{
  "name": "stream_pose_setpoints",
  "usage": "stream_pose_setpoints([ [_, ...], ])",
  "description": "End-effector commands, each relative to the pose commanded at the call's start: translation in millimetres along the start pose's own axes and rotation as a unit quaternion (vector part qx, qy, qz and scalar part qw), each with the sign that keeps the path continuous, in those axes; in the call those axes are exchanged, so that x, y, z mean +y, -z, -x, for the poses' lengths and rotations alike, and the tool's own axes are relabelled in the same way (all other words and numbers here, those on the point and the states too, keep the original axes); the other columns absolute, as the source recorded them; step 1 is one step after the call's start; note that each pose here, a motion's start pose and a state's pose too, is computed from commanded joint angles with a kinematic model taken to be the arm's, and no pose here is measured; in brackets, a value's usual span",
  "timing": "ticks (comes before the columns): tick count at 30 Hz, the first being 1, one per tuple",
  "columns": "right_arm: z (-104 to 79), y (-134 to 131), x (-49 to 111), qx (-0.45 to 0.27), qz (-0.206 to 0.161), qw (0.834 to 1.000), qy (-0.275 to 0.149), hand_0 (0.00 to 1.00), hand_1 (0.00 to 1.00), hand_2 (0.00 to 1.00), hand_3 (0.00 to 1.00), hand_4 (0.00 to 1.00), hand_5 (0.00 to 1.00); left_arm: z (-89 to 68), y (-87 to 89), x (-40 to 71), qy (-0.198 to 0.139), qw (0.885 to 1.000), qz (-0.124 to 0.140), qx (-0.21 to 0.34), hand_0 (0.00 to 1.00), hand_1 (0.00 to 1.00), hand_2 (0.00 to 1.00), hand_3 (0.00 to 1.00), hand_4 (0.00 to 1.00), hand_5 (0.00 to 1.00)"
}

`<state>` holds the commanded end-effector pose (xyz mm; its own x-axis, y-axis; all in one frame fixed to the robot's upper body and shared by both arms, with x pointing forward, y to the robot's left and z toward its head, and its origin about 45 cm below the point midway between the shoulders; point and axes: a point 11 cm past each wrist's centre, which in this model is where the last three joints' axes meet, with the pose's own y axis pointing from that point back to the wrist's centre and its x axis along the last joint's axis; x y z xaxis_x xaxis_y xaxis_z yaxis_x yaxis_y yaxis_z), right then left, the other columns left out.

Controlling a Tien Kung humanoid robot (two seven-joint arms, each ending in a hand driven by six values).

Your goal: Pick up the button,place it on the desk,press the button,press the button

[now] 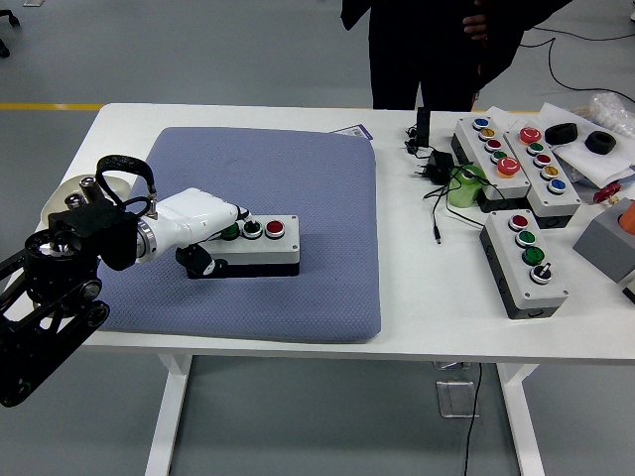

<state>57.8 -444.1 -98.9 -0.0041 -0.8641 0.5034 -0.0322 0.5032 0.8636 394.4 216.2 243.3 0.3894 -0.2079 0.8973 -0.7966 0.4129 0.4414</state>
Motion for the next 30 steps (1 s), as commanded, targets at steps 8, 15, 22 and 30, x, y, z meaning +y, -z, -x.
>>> stream_pose_setpoints([
  [8,0.0,-0.7,-0.1,0.001,0.001,1.000,0.000,0.754,0.711,0.721,0.588,0.190,0.147,-8.8,-4.2,2.7,-0.012,1.000,0.013,0.010,0.002,0.002,0.050,0.759,0.677,0.024],
  [15,-0.1,-1.8,-0.2,0.002,0.002,1.000,0.000,0.754,0.710,0.721,0.588,0.190,0.147,-22.0,-19.1,1.7,-0.033,0.999,0.038,0.014,0.002,0.002,0.043,0.760,0.566,0.002],
  [22,-0.4,-2.2,-0.3,0.002,0.002,1.000,-0.001,0.754,0.710,0.721,0.588,0.190,0.148,-26.4,-31.6,-5.6,-0.034,0.998,0.053,0.011,0.002,0.002,0.037,0.769,0.460,0.002],
  [30,-1.0,-2.5,-0.4,0.003,0.002,1.000,-0.001,0.754,0.711,0.721,0.587,0.190,0.147,-24.8,-29.6,-12.2,-0.019,0.999,0.045,0.012,0.002,0.002,0.035,0.786,0.436,0.002],
])
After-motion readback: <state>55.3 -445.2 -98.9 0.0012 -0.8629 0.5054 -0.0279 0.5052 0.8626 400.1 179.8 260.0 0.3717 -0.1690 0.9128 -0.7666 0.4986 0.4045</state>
